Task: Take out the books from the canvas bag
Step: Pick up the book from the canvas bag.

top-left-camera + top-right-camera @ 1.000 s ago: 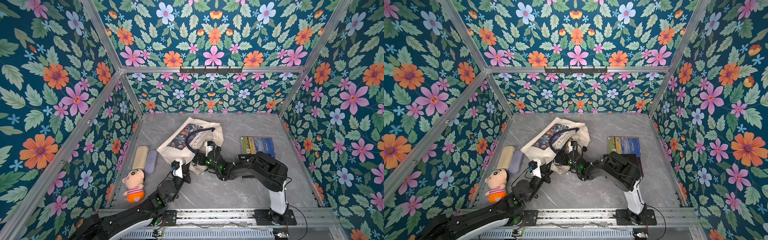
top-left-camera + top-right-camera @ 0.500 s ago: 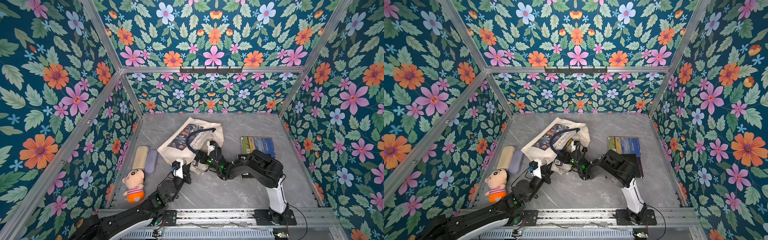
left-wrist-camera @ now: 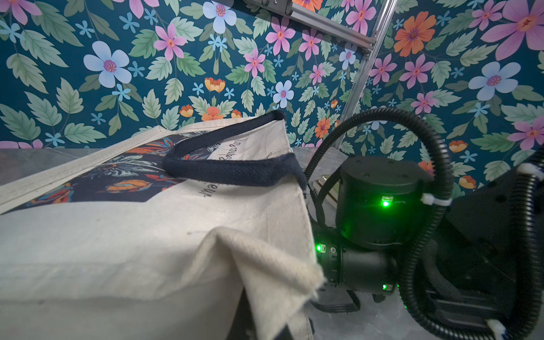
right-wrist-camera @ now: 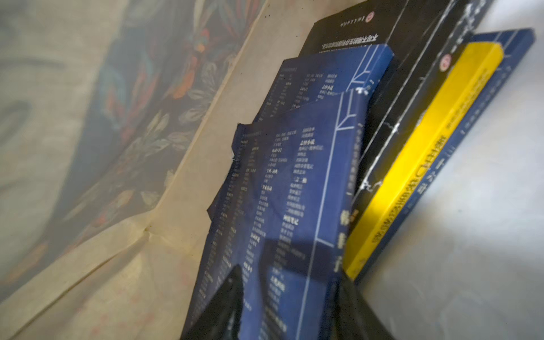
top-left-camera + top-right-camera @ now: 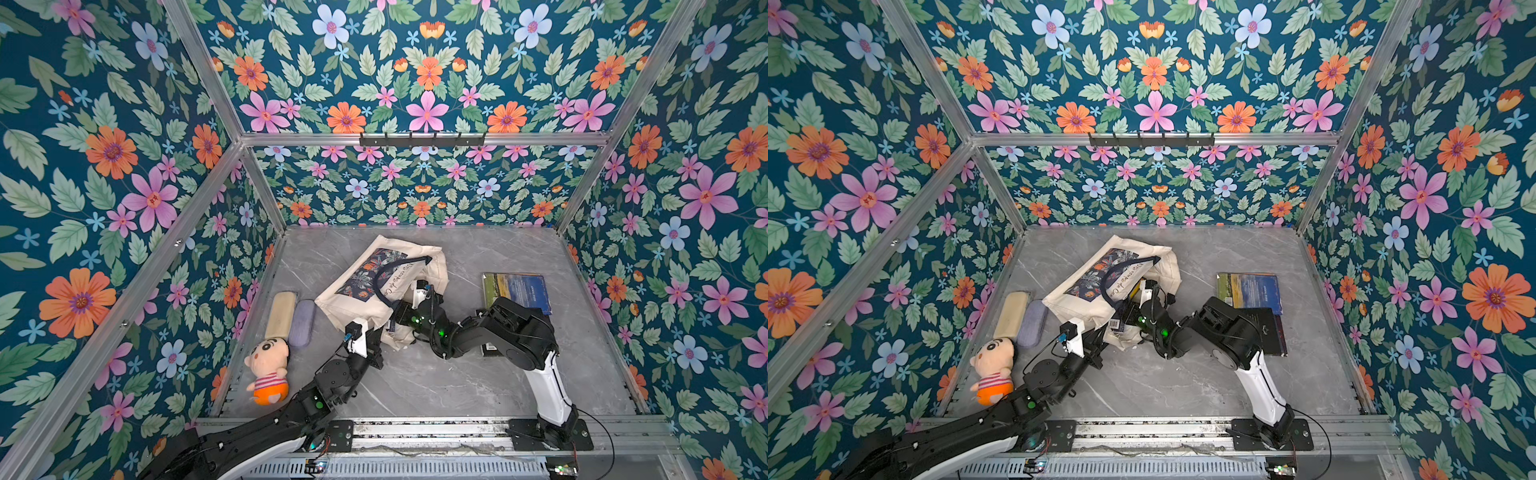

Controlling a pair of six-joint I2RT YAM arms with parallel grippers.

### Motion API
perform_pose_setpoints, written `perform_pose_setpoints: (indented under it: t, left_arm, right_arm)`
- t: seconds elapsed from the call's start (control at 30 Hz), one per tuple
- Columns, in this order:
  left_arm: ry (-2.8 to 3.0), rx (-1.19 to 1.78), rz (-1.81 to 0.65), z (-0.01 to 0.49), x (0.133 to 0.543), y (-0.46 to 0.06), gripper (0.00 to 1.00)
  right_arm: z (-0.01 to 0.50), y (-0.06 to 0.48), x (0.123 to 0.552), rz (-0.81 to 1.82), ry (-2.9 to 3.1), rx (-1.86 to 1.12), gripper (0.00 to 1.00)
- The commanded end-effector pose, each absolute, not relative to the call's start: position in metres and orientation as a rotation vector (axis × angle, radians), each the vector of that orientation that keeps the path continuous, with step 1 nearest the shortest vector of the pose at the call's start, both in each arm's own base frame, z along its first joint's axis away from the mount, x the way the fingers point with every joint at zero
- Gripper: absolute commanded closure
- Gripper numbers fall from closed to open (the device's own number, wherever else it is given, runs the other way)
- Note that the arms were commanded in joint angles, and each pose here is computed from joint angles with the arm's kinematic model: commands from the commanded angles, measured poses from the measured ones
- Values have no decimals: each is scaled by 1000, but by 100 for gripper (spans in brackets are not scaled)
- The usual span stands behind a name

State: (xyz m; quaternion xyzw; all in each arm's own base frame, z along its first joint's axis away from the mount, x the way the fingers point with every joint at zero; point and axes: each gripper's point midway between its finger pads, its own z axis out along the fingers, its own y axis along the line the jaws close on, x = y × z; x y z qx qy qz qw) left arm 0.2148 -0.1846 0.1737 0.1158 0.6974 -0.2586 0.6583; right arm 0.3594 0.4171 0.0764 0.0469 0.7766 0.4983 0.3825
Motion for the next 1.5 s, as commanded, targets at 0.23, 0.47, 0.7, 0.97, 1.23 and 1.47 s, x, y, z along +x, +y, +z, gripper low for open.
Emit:
perform_pose_setpoints:
  t: [0.23,0.47,0.7,0.97,1.23,1.47]
  left_arm:
    - [1558,282,-617,174,211,-188,100]
    - [1563,277,-607,173,212,-187,100]
    - [1566,281,-608,173,212,-188,100]
    - [1570,287,-608,172,212,-189,100]
    - [1570,287,-605,172,212,-189,100]
    - [1575,263,-584,171,215,-184,100]
  right_arm:
    - [116,422,351,1416,1846,86,75]
    - [122,420,346,1443,1818,74,79]
    - [125,431,345,1471,1812,40,63]
    - [119,447,345,1478,1833,12,60]
    - [115,459,340,1478,1844,-18,81]
    - [127,447,336,1444,1811,-14,95]
